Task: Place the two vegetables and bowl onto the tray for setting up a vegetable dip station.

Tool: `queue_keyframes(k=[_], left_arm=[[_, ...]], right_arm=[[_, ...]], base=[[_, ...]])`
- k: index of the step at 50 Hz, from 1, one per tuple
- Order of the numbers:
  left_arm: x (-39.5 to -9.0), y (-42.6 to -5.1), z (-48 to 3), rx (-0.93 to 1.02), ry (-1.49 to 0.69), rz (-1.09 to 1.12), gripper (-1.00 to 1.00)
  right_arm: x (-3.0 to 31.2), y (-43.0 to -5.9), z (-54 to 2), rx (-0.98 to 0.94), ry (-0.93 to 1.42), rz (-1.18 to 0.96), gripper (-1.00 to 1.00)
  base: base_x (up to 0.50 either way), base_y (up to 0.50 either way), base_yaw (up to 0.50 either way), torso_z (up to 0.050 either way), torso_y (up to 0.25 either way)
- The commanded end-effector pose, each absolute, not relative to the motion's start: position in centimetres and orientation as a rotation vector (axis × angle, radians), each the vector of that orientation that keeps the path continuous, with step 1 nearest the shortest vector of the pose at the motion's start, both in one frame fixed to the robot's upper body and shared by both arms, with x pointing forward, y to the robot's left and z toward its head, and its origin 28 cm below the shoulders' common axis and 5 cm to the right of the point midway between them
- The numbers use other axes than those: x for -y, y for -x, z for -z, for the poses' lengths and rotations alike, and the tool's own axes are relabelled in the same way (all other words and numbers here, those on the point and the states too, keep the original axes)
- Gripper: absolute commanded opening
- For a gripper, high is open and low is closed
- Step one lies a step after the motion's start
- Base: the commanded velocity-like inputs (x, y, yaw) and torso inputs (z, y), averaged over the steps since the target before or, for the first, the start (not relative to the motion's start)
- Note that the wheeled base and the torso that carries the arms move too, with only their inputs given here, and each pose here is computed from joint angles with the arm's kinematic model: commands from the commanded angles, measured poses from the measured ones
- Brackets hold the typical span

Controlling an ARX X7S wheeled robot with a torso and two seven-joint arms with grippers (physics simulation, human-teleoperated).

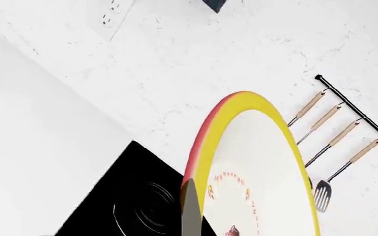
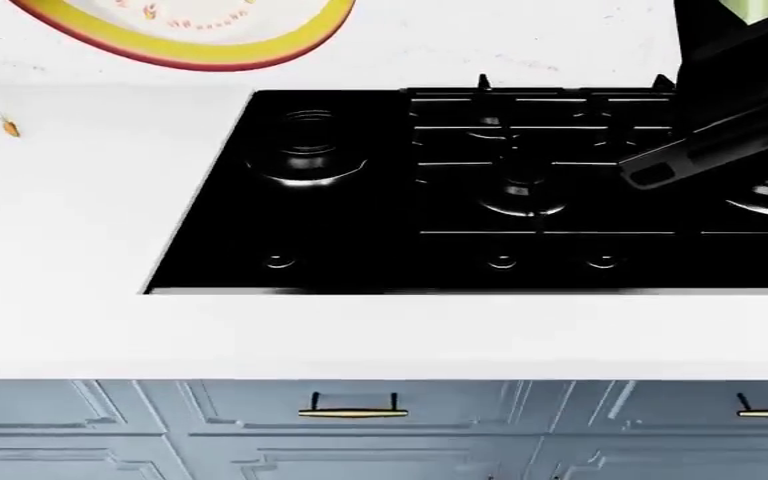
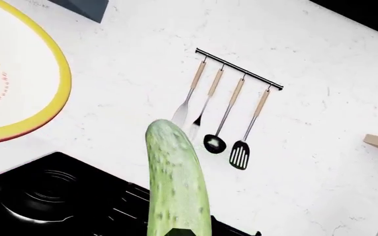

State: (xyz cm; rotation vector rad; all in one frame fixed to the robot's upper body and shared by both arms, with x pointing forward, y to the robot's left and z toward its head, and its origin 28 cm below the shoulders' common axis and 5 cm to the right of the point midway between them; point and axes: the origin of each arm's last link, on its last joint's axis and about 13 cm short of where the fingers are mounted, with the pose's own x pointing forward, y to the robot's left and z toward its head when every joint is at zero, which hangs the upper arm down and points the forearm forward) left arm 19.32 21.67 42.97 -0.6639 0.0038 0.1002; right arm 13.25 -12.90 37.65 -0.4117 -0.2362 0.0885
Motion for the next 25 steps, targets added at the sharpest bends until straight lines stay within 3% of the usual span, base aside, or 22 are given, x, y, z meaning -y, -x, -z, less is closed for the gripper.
queue_keyframes(k=[1,25], left_arm=[[-21.77,-19.17,-43.29,0.016,0.674,-0.092,-1.00],[-21.73,-19.12,-43.30,0.015,0.674,-0.092,-1.00]], right_arm=[[12.92,-13.27,-37.62,0.241,0.425,-0.087,-1.00],[12.87,-13.14,-37.61,0.244,0.446,-0.096,-1.00]], base=[[0.16,0.50,0.00,0.000,0.000],[0.17,0.50,0.00,0.000,0.001]])
